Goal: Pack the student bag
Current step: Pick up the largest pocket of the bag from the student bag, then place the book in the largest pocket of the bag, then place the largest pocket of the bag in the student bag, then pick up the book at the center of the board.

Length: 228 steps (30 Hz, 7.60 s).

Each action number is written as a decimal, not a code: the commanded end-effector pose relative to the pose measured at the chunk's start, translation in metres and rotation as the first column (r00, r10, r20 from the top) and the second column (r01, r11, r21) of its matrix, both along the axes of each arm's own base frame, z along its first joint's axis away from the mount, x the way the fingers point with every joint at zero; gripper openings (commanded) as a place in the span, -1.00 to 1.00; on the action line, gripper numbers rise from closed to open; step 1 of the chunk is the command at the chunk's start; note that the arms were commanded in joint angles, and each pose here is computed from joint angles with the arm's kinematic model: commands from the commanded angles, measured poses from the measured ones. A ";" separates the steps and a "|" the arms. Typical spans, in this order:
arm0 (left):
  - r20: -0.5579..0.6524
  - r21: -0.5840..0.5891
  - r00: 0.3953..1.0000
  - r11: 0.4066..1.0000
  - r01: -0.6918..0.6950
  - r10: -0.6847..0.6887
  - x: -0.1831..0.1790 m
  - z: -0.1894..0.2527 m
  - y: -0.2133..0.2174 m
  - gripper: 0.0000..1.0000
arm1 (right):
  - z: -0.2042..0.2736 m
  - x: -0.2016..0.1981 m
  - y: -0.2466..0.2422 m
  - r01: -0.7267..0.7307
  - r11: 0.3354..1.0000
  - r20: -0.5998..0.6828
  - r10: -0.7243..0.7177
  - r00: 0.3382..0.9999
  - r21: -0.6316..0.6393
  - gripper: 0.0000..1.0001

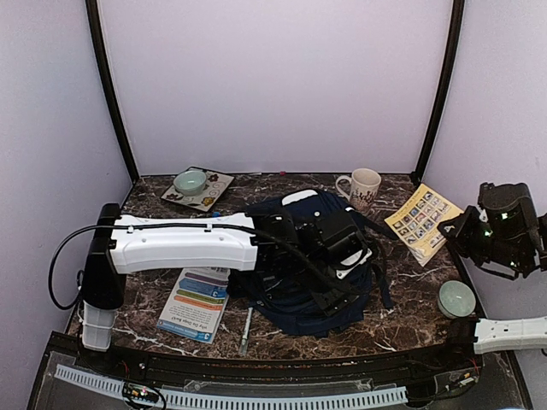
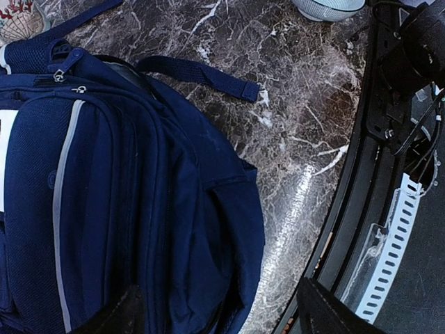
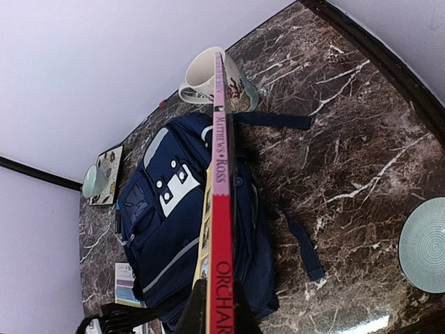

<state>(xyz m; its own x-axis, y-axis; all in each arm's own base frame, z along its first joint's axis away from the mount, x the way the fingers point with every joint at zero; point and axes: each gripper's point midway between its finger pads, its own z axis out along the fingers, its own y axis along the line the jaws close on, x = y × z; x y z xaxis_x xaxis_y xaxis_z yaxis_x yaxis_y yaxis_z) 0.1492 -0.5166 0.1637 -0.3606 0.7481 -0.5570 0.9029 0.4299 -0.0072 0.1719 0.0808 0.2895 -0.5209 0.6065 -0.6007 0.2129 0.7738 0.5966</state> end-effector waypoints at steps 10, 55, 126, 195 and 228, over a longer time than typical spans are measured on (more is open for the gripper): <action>0.097 0.108 0.990 0.988 -0.115 0.104 0.018 -0.025 0.004 0.38 | -0.008 -0.013 0.002 -0.048 0.993 -0.022 0.050 0.998 0.108 -1.00; 0.045 -0.205 0.803 0.792 -0.575 0.594 0.110 0.115 0.060 -1.00 | -0.041 -0.061 0.120 -0.504 0.804 -0.232 0.581 0.780 0.317 -1.00; 0.022 -0.459 0.890 0.795 -0.395 0.455 0.133 0.202 0.056 -1.00 | -0.044 0.157 0.214 -0.371 0.793 0.235 0.291 0.927 0.483 -1.00; 0.093 0.071 0.749 0.746 -0.662 0.656 0.109 0.066 0.184 0.88 | -0.086 0.035 0.084 -0.264 0.951 -0.130 0.286 0.949 0.162 0.96; 0.075 0.658 0.680 0.476 -0.584 0.730 0.002 -0.117 0.283 0.32 | -0.098 0.028 0.077 -0.225 0.955 -0.151 0.256 0.955 0.194 0.94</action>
<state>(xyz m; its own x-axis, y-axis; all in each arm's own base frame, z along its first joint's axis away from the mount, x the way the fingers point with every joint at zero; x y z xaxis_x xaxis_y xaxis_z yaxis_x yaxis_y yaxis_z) 0.1547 -0.2358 0.0548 -0.9297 0.3661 0.0412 0.3587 0.8739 0.3282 0.2008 0.1641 0.1965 -0.7643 0.5142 -0.3891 0.1150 0.7025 0.7023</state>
